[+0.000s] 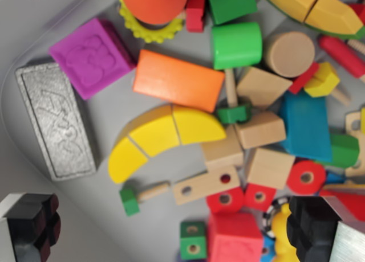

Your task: Pick an object from the bin

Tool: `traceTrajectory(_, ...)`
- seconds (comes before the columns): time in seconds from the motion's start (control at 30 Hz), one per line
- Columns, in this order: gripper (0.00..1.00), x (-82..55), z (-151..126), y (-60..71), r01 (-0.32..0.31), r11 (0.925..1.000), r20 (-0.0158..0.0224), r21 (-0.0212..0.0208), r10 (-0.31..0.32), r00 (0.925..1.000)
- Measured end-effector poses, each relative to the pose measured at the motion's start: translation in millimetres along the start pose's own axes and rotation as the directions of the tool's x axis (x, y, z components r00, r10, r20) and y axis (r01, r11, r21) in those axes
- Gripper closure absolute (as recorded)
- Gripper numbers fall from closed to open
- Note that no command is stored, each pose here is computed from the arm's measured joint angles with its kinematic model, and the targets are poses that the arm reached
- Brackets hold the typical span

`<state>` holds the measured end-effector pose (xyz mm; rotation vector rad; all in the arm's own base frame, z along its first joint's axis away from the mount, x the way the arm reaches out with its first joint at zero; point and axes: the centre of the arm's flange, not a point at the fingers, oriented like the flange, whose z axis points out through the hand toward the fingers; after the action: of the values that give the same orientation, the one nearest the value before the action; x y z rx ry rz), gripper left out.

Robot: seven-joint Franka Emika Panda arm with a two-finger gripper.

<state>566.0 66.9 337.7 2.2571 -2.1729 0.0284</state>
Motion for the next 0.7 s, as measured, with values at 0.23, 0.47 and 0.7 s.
traceTrajectory(0.23, 0.0, -10.0, 14.3, 1.6, -0.09, 0.996, 0.0005, -0.0031, 0.09, 0.996)
traceTrajectory(0.47, 0.0, -19.7, 27.5, 2.6, -0.178, 0.984, 0.0013, -0.0051, 0.178, 0.9841)
traceTrajectory(0.7, 0.0, -30.0, 41.9, 3.7, -0.271, 0.9626, 0.0027, -0.0068, 0.271, 0.9626)
